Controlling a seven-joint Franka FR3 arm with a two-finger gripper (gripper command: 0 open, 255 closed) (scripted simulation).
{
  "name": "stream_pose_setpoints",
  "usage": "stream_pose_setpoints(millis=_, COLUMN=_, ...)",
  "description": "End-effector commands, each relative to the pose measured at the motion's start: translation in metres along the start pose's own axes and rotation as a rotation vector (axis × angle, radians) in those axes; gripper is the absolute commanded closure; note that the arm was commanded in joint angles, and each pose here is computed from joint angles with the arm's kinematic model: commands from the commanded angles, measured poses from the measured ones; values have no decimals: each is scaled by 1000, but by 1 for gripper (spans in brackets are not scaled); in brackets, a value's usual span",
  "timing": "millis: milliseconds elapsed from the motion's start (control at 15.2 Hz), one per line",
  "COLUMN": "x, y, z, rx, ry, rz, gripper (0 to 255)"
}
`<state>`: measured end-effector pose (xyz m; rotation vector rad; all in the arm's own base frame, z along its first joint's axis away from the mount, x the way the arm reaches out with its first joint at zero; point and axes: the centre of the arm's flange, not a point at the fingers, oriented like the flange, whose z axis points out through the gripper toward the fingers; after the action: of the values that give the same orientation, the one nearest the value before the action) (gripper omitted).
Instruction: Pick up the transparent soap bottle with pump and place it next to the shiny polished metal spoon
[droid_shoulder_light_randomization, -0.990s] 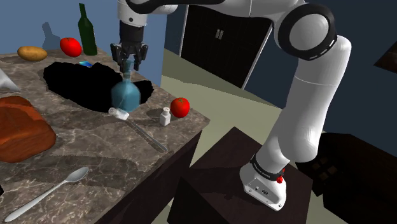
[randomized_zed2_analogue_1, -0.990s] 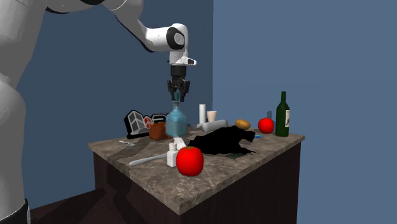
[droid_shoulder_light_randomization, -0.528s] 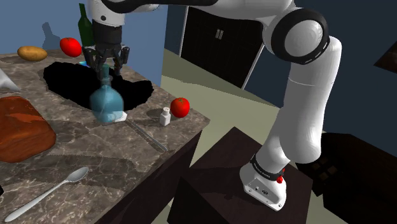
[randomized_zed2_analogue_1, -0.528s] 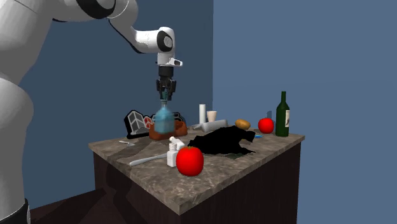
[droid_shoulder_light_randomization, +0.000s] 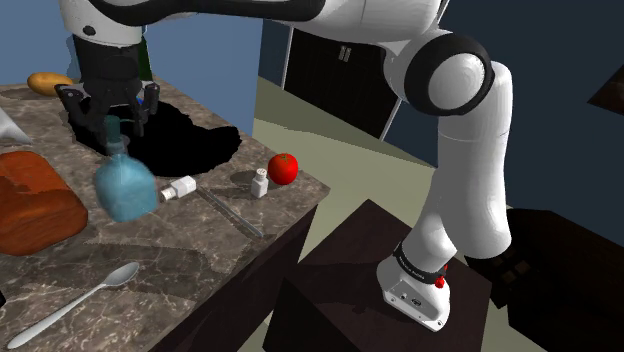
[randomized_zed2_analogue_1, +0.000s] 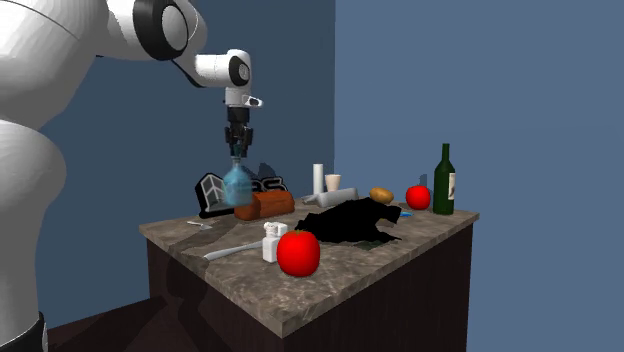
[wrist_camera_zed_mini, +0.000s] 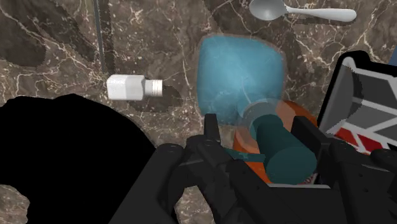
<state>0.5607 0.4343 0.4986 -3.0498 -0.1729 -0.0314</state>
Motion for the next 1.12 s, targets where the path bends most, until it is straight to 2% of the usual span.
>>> stream_pose_setpoints(millis=0, x=-2, y=-25, z=4, rx=1, ry=1, rz=1, gripper=255)
stream_pose_setpoints(millis=66, x=-4, y=-45, z=6, rx=1, ry=1, rz=1, gripper=255)
stream_pose_setpoints(millis=1056, x=-6, y=-39, z=80, rx=1, ry=1, rz=1, gripper=255)
